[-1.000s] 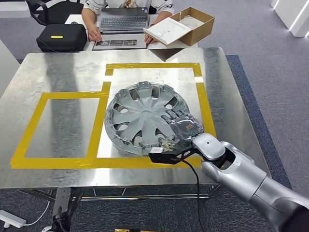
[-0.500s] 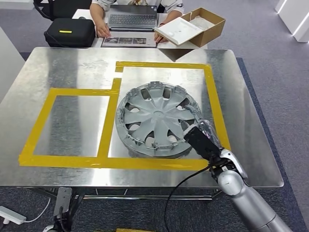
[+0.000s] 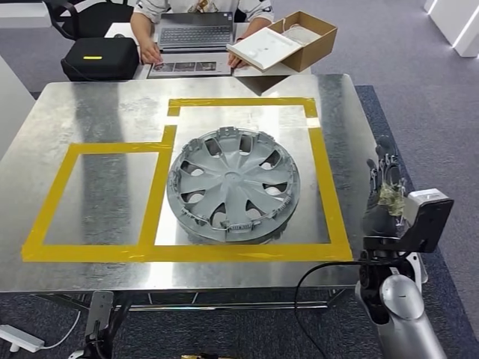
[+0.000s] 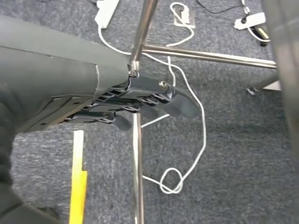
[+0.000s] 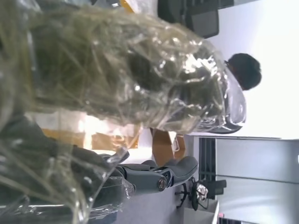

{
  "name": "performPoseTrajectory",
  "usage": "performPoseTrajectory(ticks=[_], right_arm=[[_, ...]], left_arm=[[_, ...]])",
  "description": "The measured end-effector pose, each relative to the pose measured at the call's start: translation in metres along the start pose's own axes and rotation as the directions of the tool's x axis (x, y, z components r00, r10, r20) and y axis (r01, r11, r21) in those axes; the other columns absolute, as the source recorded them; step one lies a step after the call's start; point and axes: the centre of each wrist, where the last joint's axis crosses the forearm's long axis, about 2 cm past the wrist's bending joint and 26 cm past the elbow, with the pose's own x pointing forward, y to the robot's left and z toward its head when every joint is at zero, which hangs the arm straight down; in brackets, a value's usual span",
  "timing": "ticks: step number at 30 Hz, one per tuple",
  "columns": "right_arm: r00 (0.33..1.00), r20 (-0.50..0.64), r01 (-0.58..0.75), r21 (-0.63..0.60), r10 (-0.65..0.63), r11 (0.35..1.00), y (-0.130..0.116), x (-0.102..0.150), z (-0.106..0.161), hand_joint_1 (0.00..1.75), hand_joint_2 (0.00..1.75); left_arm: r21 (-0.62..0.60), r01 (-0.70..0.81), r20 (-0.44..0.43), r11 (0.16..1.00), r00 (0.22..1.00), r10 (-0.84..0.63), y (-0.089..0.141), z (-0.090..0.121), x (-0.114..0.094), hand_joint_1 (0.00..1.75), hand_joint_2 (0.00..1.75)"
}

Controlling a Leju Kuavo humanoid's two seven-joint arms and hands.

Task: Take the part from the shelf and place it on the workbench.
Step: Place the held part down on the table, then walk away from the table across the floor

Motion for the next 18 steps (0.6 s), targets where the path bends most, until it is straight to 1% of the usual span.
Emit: performPoseTrajectory(ticks=[8, 14, 18], right_arm=[[0.999, 0.041, 0.021, -0.041, -0.019, 0.999, -0.0048, 0.0104, -0.0031, 0.00, 0.00], [0.999, 0.033, 0.022, -0.047, -0.021, 0.999, -0.0049, 0.0093, 0.0011, 0.00, 0.00], [0.998, 0.049, 0.034, -0.056, -0.031, 0.998, -0.0052, 0.0111, -0.0002, 0.00, 0.00]], left_arm=[[-0.001, -0.002, 0.002, 1.000, 1.000, 0.002, -0.0020, 0.0001, 0.0000, 0.00, 0.00], [-0.002, -0.003, 0.002, 1.000, 1.000, 0.003, -0.0025, 0.0000, 0.0001, 0.00, 0.00], [0.001, -0.001, 0.002, 1.000, 1.000, 0.001, -0.0032, 0.0000, 0.0002, 0.00, 0.00]])
